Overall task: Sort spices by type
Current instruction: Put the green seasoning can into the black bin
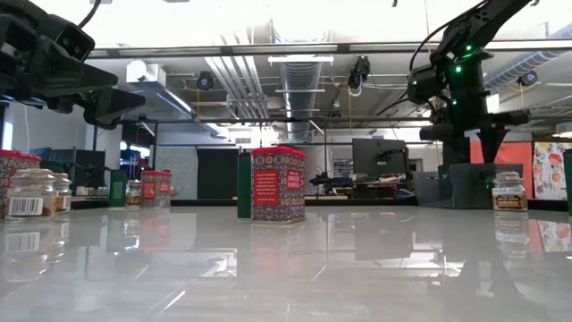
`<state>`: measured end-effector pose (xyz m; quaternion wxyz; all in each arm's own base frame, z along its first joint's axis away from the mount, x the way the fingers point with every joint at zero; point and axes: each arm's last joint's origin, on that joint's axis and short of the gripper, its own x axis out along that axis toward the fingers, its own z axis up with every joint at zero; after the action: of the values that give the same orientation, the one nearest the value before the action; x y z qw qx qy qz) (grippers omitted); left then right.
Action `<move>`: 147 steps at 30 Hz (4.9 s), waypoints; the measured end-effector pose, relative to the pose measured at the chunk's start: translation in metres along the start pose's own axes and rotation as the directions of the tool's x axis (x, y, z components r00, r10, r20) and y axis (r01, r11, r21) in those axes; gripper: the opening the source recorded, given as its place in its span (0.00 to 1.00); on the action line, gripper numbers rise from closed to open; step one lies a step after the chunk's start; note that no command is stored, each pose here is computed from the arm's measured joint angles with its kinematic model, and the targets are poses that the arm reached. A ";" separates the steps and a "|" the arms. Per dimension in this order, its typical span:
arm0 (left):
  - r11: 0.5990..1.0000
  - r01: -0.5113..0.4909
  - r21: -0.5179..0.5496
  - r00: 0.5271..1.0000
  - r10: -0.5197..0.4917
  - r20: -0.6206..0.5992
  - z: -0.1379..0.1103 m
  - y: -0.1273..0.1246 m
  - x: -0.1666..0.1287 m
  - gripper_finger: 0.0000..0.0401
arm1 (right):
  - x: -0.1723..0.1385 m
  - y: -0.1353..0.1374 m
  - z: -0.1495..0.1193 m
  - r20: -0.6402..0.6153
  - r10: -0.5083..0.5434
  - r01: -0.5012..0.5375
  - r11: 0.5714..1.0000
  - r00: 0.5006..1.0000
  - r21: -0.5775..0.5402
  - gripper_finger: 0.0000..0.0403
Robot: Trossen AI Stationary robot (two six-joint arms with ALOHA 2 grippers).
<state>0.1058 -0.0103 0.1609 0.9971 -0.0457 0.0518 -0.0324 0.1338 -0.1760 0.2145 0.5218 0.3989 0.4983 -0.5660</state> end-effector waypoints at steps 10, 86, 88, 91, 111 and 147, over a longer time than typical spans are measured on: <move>1.000 0.000 0.000 1.000 0.000 0.000 0.000 0.000 0.000 0.64 | -0.016 -0.009 -0.005 0.060 0.035 -0.036 0.999 0.998 0.018 0.52; 1.000 0.000 0.000 1.000 0.000 0.000 0.000 0.000 0.000 0.64 | 0.003 -0.019 -0.023 0.166 -0.013 0.007 0.999 0.986 0.034 0.07; 1.000 0.000 0.000 1.000 0.000 0.000 0.000 0.000 0.000 0.64 | 0.003 -0.018 -0.022 0.175 -0.007 0.001 0.999 0.985 0.036 0.07; 1.000 0.000 0.000 1.000 0.000 0.000 0.000 0.000 0.000 0.64 | 0.003 -0.018 -0.022 0.177 -0.006 0.000 0.999 0.984 0.035 0.07; 1.000 0.000 0.000 1.000 0.000 0.000 0.000 0.000 0.000 0.64 | -0.034 -0.011 -0.019 0.144 0.137 -0.135 0.991 0.980 -0.022 0.07; 1.000 0.001 0.000 1.000 -0.001 0.000 0.000 0.000 0.000 0.64 | -0.010 -0.010 -0.034 0.069 0.077 -0.074 0.996 0.995 -0.041 0.07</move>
<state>0.1058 -0.0104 0.1607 0.9971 -0.0457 0.0520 -0.0327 0.1233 -0.1415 0.2198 0.5677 0.3872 0.4748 -0.5499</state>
